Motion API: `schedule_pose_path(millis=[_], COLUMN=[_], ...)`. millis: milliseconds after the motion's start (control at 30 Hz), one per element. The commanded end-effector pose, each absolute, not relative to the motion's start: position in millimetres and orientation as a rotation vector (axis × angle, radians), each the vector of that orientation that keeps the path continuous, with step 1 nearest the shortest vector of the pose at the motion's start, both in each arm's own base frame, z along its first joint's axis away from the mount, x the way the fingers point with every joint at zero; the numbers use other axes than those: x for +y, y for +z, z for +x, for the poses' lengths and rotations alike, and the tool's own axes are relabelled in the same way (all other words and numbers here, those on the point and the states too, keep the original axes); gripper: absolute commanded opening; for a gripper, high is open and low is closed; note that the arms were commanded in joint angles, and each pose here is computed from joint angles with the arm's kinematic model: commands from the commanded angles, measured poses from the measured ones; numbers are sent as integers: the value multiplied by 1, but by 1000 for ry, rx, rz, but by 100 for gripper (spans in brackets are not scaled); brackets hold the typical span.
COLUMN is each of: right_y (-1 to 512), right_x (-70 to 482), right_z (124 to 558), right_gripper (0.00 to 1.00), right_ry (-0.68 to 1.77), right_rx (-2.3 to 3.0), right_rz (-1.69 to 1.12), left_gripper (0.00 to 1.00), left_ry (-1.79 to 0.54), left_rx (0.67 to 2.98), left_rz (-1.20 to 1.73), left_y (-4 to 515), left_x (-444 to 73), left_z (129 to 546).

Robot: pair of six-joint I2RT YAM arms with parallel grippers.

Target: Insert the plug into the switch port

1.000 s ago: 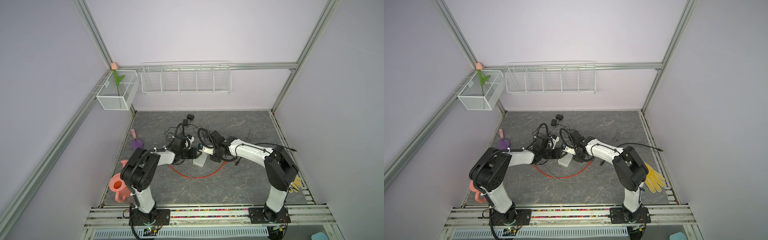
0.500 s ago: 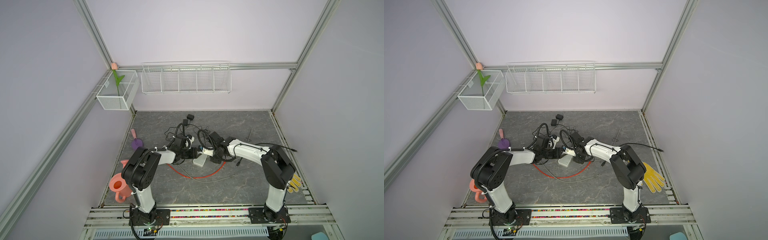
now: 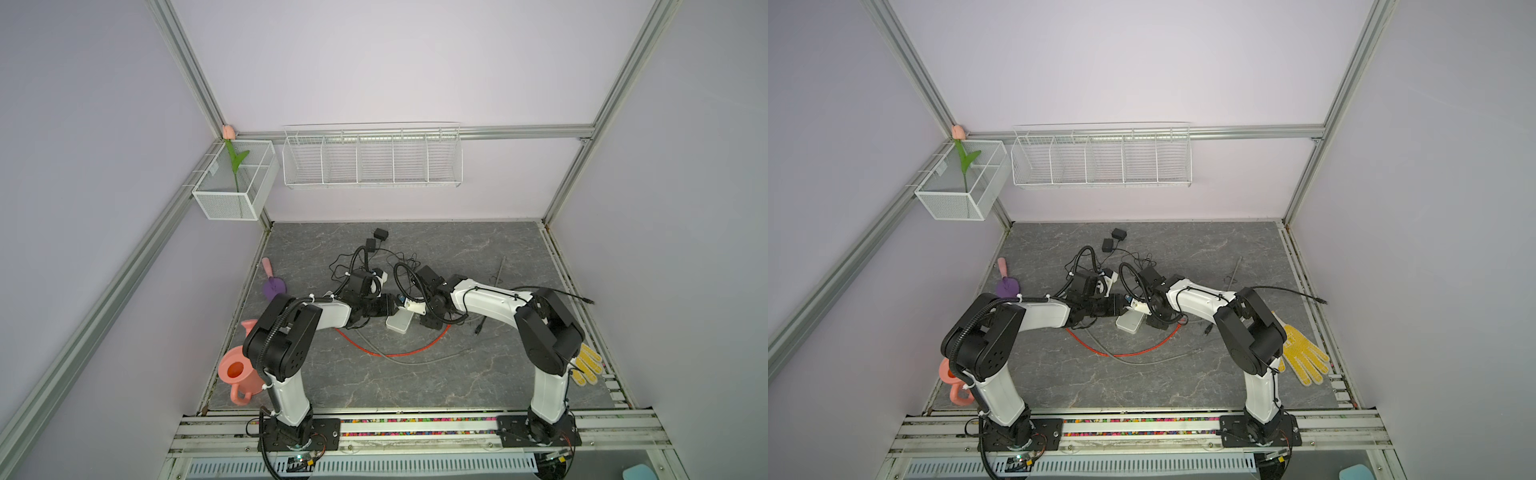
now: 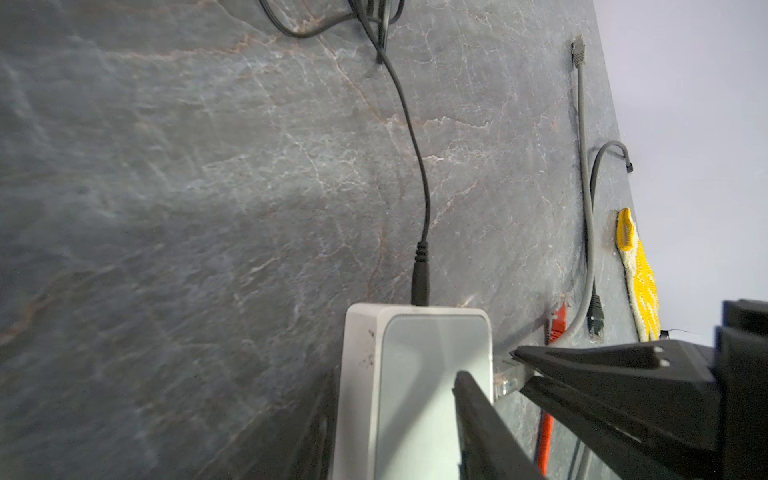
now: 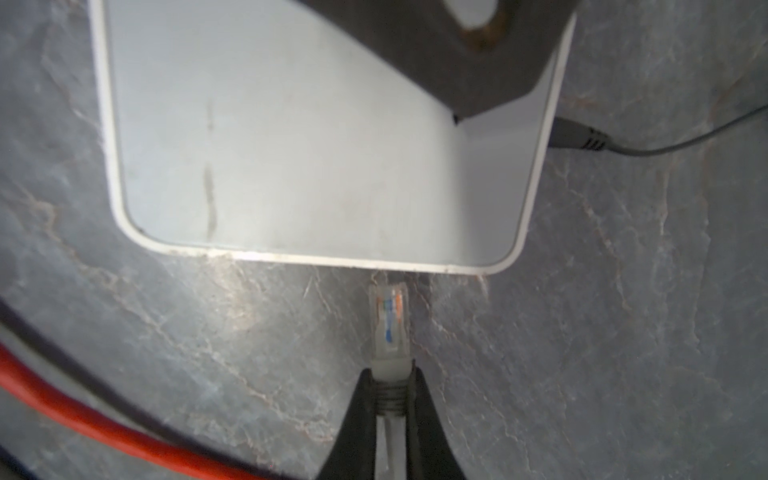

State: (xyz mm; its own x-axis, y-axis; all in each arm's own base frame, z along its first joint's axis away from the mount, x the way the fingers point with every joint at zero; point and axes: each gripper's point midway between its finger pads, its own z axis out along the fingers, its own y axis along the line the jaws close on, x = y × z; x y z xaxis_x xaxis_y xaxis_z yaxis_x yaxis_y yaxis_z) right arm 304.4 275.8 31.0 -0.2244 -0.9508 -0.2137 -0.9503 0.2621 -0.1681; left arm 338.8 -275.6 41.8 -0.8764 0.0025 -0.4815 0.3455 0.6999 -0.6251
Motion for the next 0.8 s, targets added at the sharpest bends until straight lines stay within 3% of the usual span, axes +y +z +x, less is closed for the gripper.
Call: schedule_pose_path(millis=[0, 767], right_y=[31, 22], right_x=[278, 288], right_z=[308, 308], right_gripper=[7, 7], right_ry=[-24, 1], right_rx=[2254, 2264], right_rz=[-1779, -1792], left_gripper=[46, 46], left_ry=[-1024, -1029], left_rx=[2460, 2473], left_rz=[253, 246], left_y=[36, 28], left_x=[-275, -273], left_z=[339, 334])
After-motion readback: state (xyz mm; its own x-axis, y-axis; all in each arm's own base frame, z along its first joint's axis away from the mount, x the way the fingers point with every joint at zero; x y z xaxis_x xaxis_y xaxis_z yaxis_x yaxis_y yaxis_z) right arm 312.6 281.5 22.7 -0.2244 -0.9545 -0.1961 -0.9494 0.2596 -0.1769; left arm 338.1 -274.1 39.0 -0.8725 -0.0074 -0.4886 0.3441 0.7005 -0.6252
